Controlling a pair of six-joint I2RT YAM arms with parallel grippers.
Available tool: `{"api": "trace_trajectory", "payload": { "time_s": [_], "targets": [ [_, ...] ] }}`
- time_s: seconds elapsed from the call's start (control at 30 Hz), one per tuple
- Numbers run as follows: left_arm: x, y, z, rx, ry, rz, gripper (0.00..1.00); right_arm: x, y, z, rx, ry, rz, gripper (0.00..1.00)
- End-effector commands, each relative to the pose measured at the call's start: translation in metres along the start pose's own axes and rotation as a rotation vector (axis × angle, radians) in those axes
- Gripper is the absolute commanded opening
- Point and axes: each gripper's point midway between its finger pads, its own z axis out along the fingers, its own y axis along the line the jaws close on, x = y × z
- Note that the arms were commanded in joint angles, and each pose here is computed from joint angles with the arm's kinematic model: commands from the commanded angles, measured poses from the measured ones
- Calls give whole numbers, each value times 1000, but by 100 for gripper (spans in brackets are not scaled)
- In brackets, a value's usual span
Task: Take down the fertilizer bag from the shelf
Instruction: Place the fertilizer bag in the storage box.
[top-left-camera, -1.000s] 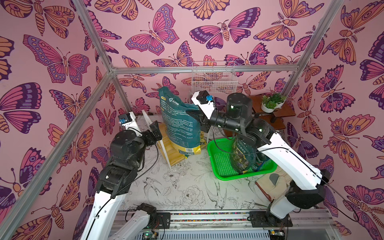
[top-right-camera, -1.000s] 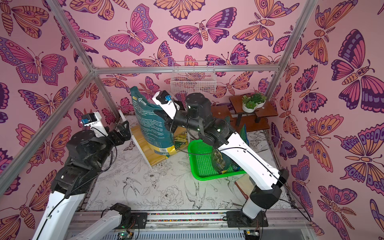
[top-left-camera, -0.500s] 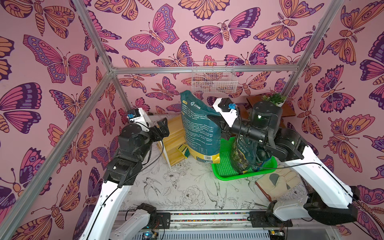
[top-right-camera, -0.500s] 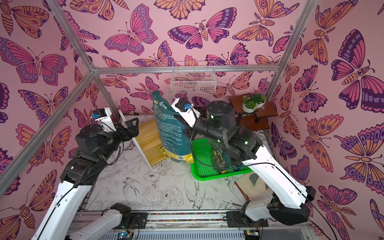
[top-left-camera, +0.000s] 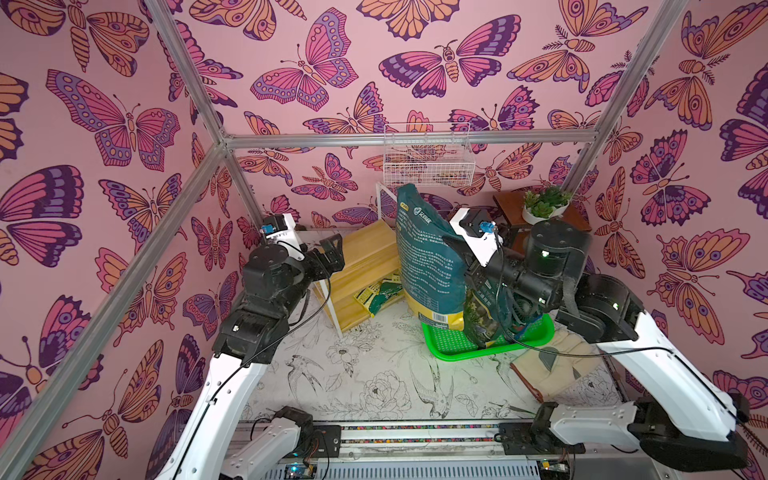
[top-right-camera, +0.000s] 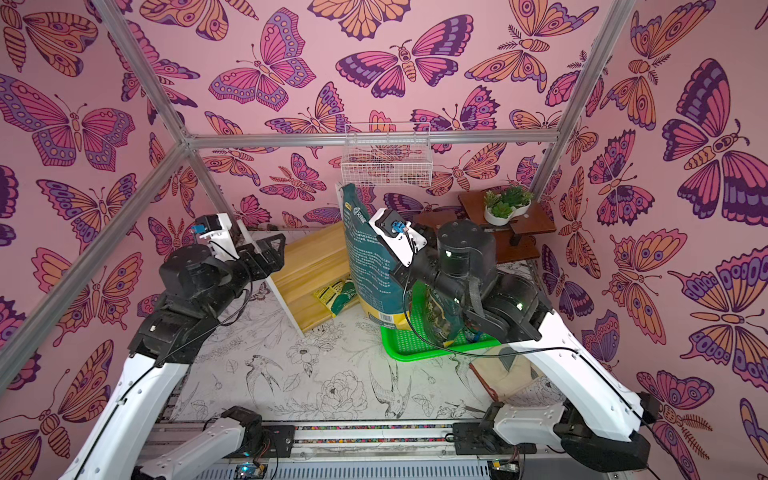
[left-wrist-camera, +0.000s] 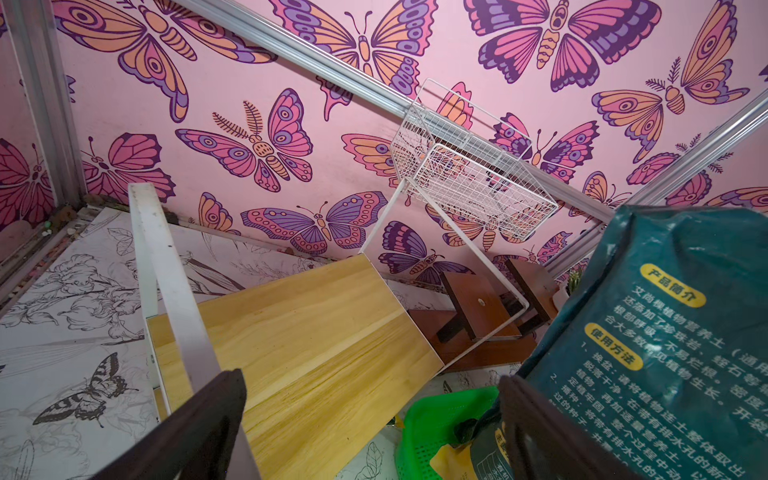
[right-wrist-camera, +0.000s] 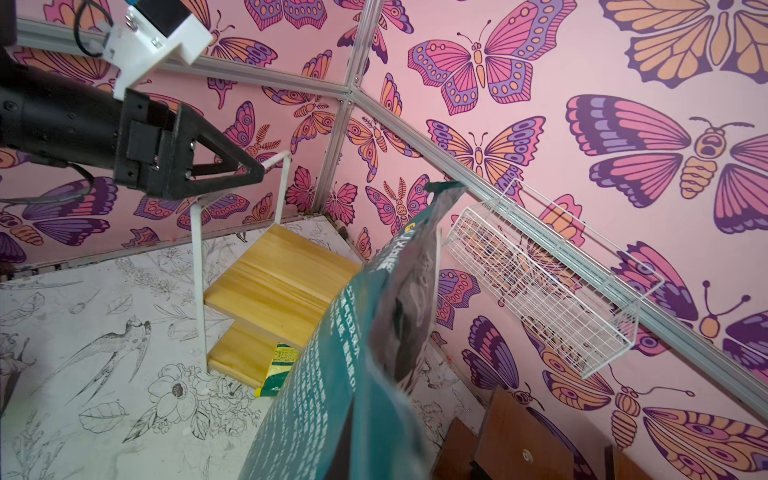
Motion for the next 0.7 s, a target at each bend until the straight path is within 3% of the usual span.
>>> {"api": "trace_trajectory", "payload": {
  "time_s": [0.0,0.43,0.67],
  "targets": [
    [3,-9,5,43,5,-11,100,-59,-43,-40,177,-227,36,0],
    [20,-28,22,77,68,24,100,-9,-57,-19,283,-84,36,0],
    [25,-28,22,71,73,38,100,27,-82,-9,307,-54,161,0]
  ]
}}
